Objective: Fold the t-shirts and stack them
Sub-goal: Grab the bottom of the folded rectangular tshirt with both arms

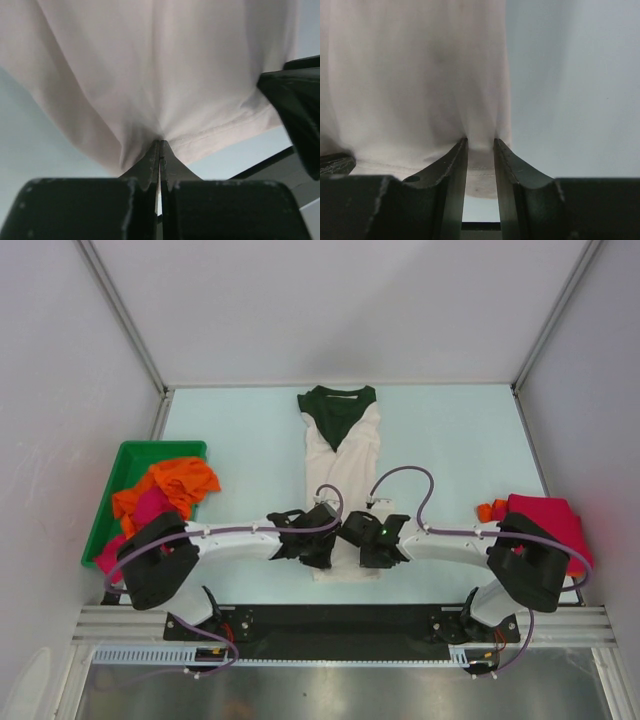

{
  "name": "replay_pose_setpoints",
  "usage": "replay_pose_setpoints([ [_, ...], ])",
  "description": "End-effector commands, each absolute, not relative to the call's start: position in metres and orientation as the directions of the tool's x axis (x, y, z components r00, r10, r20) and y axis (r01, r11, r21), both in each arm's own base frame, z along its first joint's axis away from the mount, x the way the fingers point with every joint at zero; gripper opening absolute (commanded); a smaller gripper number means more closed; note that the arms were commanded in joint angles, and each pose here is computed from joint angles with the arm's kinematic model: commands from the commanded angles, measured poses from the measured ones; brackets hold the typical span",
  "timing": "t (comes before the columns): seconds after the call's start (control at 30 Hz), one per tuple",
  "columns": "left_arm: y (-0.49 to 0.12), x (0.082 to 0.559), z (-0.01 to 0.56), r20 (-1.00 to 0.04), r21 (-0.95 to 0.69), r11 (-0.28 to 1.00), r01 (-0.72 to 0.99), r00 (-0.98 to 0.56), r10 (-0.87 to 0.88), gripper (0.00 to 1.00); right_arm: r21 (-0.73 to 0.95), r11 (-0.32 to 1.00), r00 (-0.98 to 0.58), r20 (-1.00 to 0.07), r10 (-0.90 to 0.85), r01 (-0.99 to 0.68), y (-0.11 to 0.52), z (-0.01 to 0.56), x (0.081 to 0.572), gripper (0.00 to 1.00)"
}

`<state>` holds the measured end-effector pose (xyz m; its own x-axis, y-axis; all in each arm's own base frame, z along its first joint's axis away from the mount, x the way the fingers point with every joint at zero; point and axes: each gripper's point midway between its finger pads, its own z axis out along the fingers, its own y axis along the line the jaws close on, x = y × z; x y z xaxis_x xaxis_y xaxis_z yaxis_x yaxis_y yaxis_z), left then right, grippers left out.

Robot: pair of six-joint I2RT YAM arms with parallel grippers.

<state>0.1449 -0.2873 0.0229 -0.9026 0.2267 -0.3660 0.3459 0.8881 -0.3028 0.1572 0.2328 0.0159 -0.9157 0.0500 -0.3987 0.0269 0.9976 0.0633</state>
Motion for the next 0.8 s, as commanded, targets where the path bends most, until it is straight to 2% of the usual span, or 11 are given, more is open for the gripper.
replay_pose_setpoints([
  [0.0, -0.256, 0.12, -0.002, -0.244, -0.234, 0.929, 0.288, -0.942, 0.231, 0.0, 0.056, 0.996, -0.933, -0.352, 0.079, 0.063, 0.224, 0.003, 0.141, 0.33],
  [0.23, -0.235, 0.105, -0.025, -0.168, -0.182, 0.951, 0.249, -0.961, 0.22, 0.0, 0.053, 0.996, -0.923, -0.375, 0.086, 0.071, 0.22, 0.007, 0.143, 0.35],
  [0.33, -0.235, 0.103, -0.025, -0.173, -0.203, 0.952, 0.229, -0.965, 0.196, 0.0, 0.053, 0.996, -0.923, -0.375, 0.09, 0.076, 0.215, 0.007, 0.141, 0.36],
  [0.4, -0.242, 0.108, -0.014, -0.216, -0.227, 0.941, 0.25, -0.955, 0.201, 0.0, 0.063, 0.996, -0.912, -0.401, 0.083, 0.063, 0.217, 0.012, 0.144, 0.35],
  [0.47, -0.251, 0.122, 0.005, -0.313, -0.229, 0.935, 0.271, -0.93, 0.193, 0.01, 0.05, 0.998, -0.884, -0.464, 0.057, 0.038, 0.219, 0.026, 0.15, 0.37],
  [0.5, -0.257, 0.129, 0.026, -0.404, -0.239, 0.926, 0.293, -0.897, 0.179, 0.02, 0.071, 0.997, -0.867, -0.494, 0.059, 0.027, 0.229, 0.04, 0.155, 0.39],
  [0.6, -0.256, 0.138, 0.055, -0.484, -0.25, 0.928, 0.276, -0.866, 0.127, 0.1, 0.094, 0.995, -0.843, -0.533, 0.07, 0.023, 0.235, 0.062, 0.16, 0.45],
  [0.77, -0.231, 0.124, 0.055, -0.47, -0.248, 0.947, 0.205, -0.88, 0.067, 0.16, 0.078, 0.996, -0.846, -0.527, 0.079, 0.044, 0.228, 0.062, 0.149, 0.57],
])
